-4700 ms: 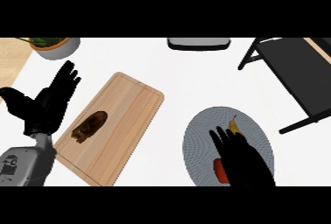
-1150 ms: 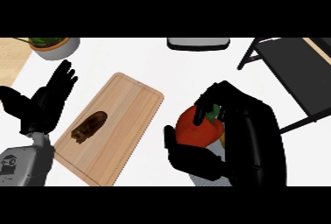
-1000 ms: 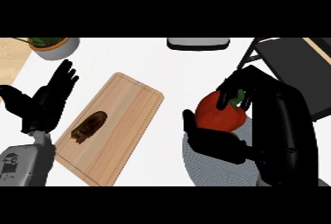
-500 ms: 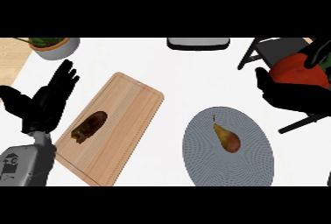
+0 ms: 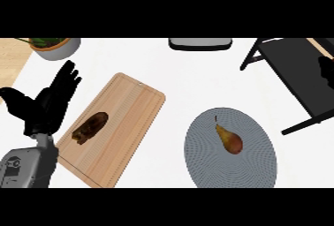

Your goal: Pick the bell pepper from the placemat and place it in the tiered shelf

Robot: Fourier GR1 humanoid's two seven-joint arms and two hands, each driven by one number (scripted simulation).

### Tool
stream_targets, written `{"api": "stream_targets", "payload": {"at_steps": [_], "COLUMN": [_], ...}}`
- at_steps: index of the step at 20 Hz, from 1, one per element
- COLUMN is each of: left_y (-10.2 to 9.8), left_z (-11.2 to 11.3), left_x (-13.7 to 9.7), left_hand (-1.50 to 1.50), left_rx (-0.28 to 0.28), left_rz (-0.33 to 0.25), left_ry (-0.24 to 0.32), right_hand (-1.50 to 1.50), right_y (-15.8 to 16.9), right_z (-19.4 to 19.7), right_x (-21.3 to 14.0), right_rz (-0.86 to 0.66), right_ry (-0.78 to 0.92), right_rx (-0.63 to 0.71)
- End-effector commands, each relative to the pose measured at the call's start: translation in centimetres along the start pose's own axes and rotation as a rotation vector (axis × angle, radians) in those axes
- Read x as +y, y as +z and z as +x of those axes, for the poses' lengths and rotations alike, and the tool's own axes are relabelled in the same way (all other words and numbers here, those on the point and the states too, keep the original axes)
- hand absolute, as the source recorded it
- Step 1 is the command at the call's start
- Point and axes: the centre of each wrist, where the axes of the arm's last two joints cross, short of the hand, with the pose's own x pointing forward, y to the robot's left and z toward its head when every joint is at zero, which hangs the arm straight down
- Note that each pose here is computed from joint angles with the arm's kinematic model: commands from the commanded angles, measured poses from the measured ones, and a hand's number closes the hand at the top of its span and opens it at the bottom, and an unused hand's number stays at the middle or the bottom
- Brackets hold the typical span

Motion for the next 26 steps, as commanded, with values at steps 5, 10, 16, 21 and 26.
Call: {"api": "stream_targets", "payload": {"at_steps": [5, 10, 16, 21, 26], "left_y": [-0.4, 0.8, 0.9, -0.9, -0.4], "left_z": [1.2, -0.2, 0.4, 1.3, 0.2], "left_x": [0.3, 0.1, 0.3, -0.1, -1.4], "left_hand": [0.0, 0.0, 0.0, 0.0, 0.0], "left_rx": [0.002, 0.002, -0.002, 0.001, -0.006], "left_rz": [0.014, -0.001, -0.002, 0.002, -0.009], "left_ry": [0.005, -0.006, -0.004, 0.004, -0.011], "right_hand": [1.5, 1.5, 1.5, -1.5, -1.5], "right_y": [-2.5, -4.0, -4.8, -5.6, -6.1], "right_z": [-6.3, -9.1, -10.0, -12.8, -14.2], "right_x": [-2.0, -1.9, -3.5, -2.8, -1.3], "right_rz": [-0.033, -0.029, -0.03, -0.122, -0.235], "right_ry": [-0.024, -0.019, -0.032, -0.021, -0.049], "right_rx": [0.026, 0.015, 0.032, 0.178, 0.097]}}
